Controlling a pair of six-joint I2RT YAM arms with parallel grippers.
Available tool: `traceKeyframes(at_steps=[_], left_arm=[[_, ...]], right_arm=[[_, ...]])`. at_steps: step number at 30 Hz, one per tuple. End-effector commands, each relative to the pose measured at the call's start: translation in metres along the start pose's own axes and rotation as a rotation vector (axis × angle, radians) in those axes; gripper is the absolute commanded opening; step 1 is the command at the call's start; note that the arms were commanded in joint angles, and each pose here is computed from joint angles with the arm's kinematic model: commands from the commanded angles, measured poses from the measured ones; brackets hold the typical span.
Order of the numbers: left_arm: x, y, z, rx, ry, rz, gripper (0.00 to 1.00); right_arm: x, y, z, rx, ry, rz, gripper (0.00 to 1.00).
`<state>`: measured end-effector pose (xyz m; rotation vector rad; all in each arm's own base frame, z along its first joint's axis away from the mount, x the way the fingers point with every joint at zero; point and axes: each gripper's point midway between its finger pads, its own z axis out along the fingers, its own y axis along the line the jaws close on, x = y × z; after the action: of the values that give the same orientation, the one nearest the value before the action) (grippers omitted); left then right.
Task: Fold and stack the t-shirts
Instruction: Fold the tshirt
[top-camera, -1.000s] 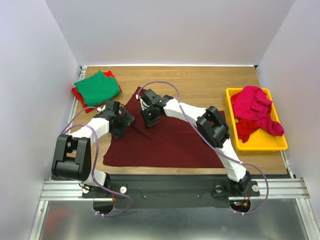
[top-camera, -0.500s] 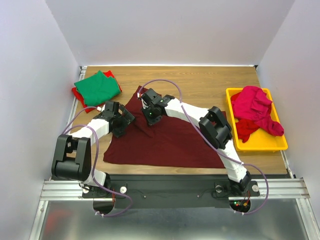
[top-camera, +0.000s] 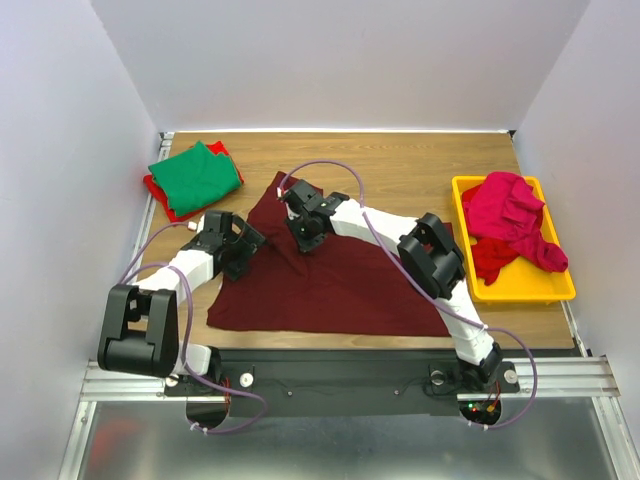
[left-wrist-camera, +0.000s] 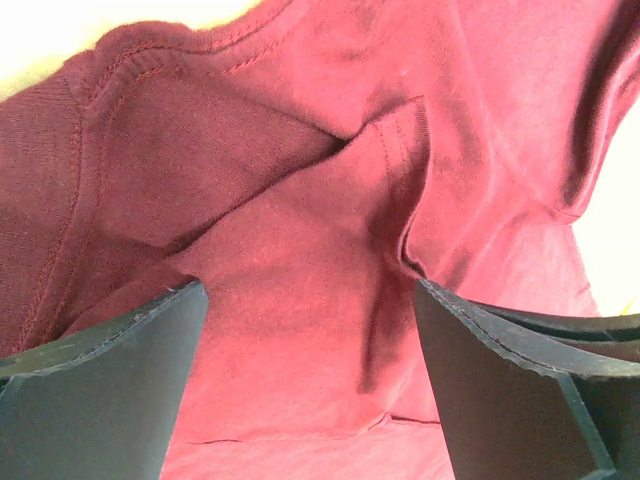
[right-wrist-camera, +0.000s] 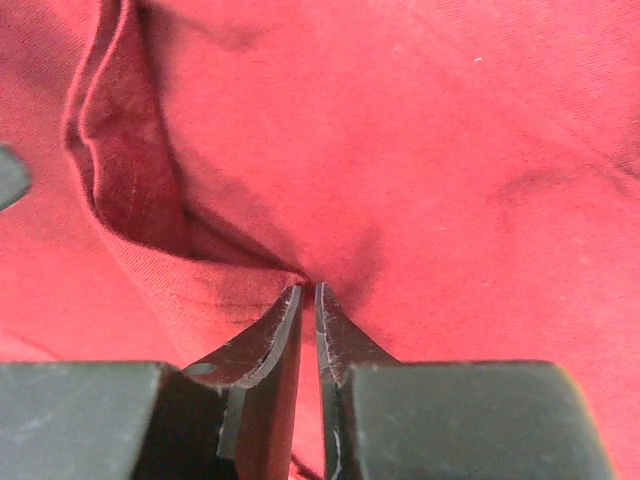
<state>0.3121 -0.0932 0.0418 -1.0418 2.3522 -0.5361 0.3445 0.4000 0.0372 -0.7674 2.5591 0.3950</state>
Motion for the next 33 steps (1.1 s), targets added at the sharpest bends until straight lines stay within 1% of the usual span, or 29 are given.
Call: traceKeyframes(at_steps=[1,5,6,9,10,13,14,17,18,22,24,26,33], left_arm=[[0.029,0.065,-0.004,-0.21,0.074,-0.015,0.99],[0.031,0.068,-0.006,-0.209,0.074,-0.029,0.99],[0.031,0.068,-0.006,-0.205,0.072,-0.03,0.98],[0.033,0.07,-0.009,-0.202,0.069,-0.038,0.98],[0.033,0.07,-0.009,-0.2,0.066,-0.038,0.98],[0.034,0.071,-0.011,-0.2,0.063,-0.04,0.99],[0.033,0.072,-0.011,-0.201,0.061,-0.042,0.98],[0.034,0.073,-0.011,-0.201,0.064,-0.04,0.99],[0.034,0.072,-0.01,-0.2,0.066,-0.041,0.99],[0.035,0.072,-0.009,-0.197,0.068,-0.039,0.98],[0.035,0.072,-0.009,-0.197,0.068,-0.036,0.99],[0.035,0.072,-0.009,-0.199,0.074,-0.034,0.99],[0.034,0.071,-0.008,-0.201,0.077,-0.022,0.99]], right_arm=[[-0.022,0.0,-0.027,0.032,-0.09,-0.006,0.18],[-0.02,-0.002,-0.028,0.041,-0.09,-0.004,0.18],[-0.02,-0.002,-0.028,0.04,-0.088,-0.005,0.17],[-0.021,-0.002,-0.03,0.041,-0.093,-0.004,0.09],[-0.021,-0.002,-0.03,0.04,-0.093,-0.005,0.07],[-0.022,0.0,-0.032,0.036,-0.097,0.001,0.07],[-0.026,0.004,-0.035,0.011,-0.104,0.001,0.07],[-0.031,0.019,-0.042,-0.063,-0.113,-0.004,0.14],[-0.031,0.028,-0.045,-0.112,-0.107,-0.006,0.22],[-0.026,0.049,-0.042,-0.234,-0.092,0.005,0.34],[-0.024,0.056,-0.039,-0.273,-0.083,0.008,0.36],[-0.025,0.056,-0.036,-0.272,-0.085,0.009,0.36],[-0.015,0.041,-0.015,-0.199,-0.061,0.005,0.36]])
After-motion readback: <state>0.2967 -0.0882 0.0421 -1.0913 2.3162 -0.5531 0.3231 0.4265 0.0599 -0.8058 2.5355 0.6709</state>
